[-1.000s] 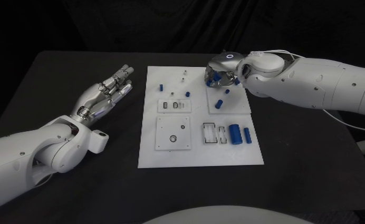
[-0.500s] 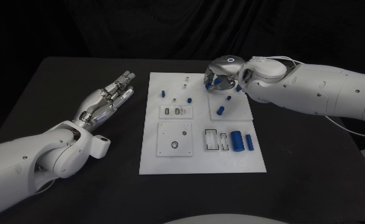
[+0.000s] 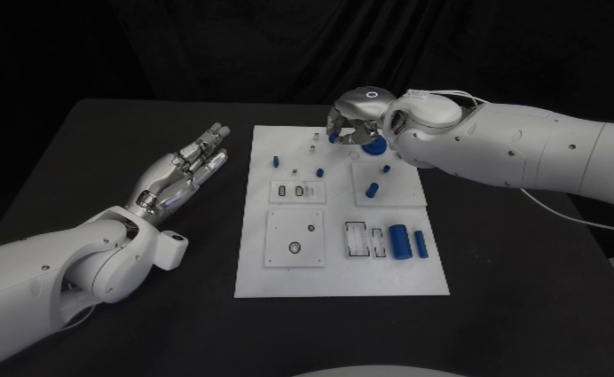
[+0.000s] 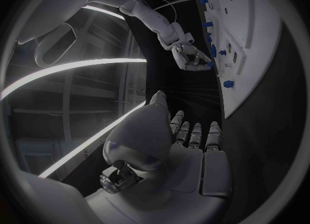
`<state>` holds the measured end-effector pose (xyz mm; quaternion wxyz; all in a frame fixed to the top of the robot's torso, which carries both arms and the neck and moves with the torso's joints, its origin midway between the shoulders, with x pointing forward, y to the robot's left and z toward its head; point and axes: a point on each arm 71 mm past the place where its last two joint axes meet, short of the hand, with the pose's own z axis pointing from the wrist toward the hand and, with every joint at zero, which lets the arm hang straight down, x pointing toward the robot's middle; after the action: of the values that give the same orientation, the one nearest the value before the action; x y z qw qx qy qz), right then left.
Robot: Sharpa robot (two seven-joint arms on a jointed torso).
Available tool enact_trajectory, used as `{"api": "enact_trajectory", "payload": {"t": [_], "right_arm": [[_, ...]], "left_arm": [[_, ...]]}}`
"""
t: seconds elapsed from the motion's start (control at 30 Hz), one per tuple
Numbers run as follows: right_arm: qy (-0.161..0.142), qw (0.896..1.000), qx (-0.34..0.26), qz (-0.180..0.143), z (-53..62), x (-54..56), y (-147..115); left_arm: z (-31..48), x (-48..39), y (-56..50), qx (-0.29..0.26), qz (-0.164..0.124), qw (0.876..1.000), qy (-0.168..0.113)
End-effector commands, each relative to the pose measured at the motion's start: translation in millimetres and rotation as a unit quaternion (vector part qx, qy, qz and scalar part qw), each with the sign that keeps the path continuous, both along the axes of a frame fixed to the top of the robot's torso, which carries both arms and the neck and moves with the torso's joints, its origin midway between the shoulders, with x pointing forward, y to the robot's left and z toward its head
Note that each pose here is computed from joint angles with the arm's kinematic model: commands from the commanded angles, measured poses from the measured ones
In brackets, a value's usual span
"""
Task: Assemble the parts on the task board
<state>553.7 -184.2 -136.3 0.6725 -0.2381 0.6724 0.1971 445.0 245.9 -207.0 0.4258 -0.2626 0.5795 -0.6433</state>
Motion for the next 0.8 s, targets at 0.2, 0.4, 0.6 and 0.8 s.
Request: {"api": "enact_trajectory", "payload": {"t": [0.2,0.4,0.6,0.8], "right_arm": [[-0.012,1.000,0.025,-0.012,6.4,10.6,7],[-0.017,0.999,0.026,-0.013,7.6,14.6,11],[-0.017,0.999,0.024,-0.016,7.9,18.1,14],[-0.014,1.000,0.020,-0.015,7.3,20.5,19]], "left_arm": [[12.7,-3.7,-3.9,-0.053,-0.023,0.996,-0.075],[12.5,-3.4,-4.9,-0.053,-0.024,0.996,-0.075],[12.3,-3.1,-5.6,-0.053,-0.025,0.996,-0.074],[12.1,-2.6,-6.6,-0.053,-0.026,0.996,-0.074]]}}
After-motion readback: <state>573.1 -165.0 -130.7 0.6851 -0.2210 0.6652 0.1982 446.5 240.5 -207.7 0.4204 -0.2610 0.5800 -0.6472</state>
